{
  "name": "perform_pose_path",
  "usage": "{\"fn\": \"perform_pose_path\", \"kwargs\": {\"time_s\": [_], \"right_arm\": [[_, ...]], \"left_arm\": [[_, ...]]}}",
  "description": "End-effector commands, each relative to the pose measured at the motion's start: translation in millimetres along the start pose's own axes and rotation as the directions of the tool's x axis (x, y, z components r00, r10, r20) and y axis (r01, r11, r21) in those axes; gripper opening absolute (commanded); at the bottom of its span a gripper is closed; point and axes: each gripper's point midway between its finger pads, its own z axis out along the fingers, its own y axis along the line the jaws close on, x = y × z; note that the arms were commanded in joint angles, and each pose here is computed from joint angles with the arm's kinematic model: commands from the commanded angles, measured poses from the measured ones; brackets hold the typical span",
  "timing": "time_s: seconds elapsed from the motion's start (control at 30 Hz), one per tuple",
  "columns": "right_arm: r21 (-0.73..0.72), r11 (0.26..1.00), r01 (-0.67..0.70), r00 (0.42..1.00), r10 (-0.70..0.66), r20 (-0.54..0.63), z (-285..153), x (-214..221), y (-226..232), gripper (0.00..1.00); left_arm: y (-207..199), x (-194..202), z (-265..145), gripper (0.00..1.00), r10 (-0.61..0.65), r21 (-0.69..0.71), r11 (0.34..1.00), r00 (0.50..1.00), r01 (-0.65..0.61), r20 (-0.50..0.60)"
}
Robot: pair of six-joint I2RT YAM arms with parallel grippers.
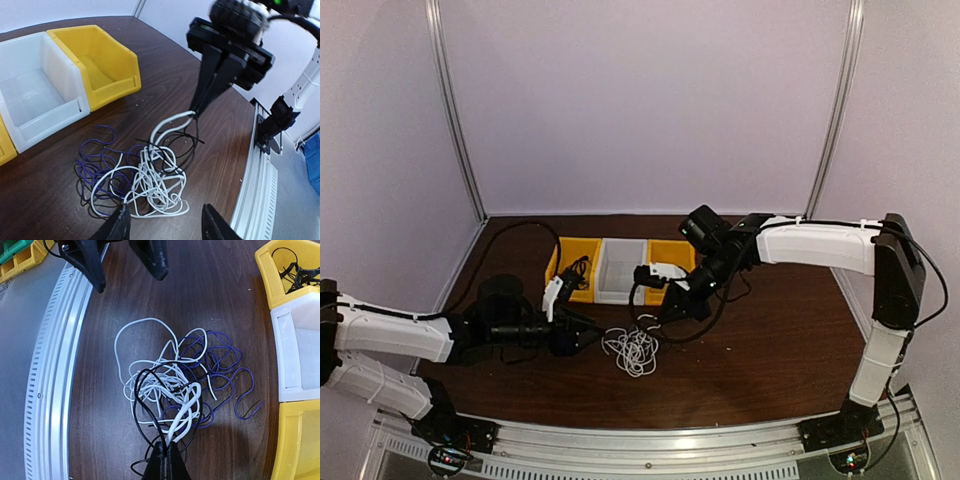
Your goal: Untangle the cables
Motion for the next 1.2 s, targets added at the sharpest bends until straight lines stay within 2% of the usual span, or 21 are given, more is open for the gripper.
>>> {"fn": "perform_pose_path", "kwargs": {"time_s": [0.0, 0.27, 0.43, 0.63, 0.73, 0.93, 1.17], "right_arm": [[-0.048, 0.998, -0.029, 0.994, 0.034, 0.099, -10.0, -16.7, 7.7, 0.01], [-0.083, 0.995, -0.053, 0.991, 0.062, 0.115, -7.9, -20.2, 8.6, 0.04], [-0.091, 0.994, -0.058, 0.991, 0.069, 0.119, -7.4, -20.6, 9.8, 0.05], [-0.09, 0.994, -0.06, 0.99, 0.071, 0.122, -8.9, -21.3, 9.7, 0.06], [-0.09, 0.994, -0.059, 0.99, 0.07, 0.123, -8.7, -20.9, 9.2, 0.06], [-0.09, 0.994, -0.061, 0.989, 0.073, 0.128, -9.4, -20.8, 8.0, 0.08], [-0.091, 0.994, -0.064, 0.989, 0.075, 0.129, -8.4, -20.3, 6.5, 0.09]], "left_arm": [[-31.1, -16.2, 8.5, 0.47, 0.146, 0.09, 0.984, 0.985, -0.155, 0.094], [-38.3, -31.7, 36.4, 0.46, 0.213, 0.093, 0.97, 0.969, -0.225, 0.128], [-39.4, -33.7, 48.5, 0.46, 0.216, 0.107, 0.966, 0.962, -0.235, 0.166], [-44.0, -31.3, 65.9, 0.43, 0.204, 0.145, 0.963, 0.968, -0.225, 0.148], [-39.5, -29.9, 69.1, 0.37, 0.189, 0.126, 0.97, 0.972, -0.207, 0.138], [-37.0, -28.0, 69.3, 0.17, 0.17, 0.116, 0.976, 0.978, -0.185, 0.124], [-39.3, -32.9, 64.3, 0.06, 0.169, 0.112, 0.976, 0.977, -0.184, 0.132]]}}
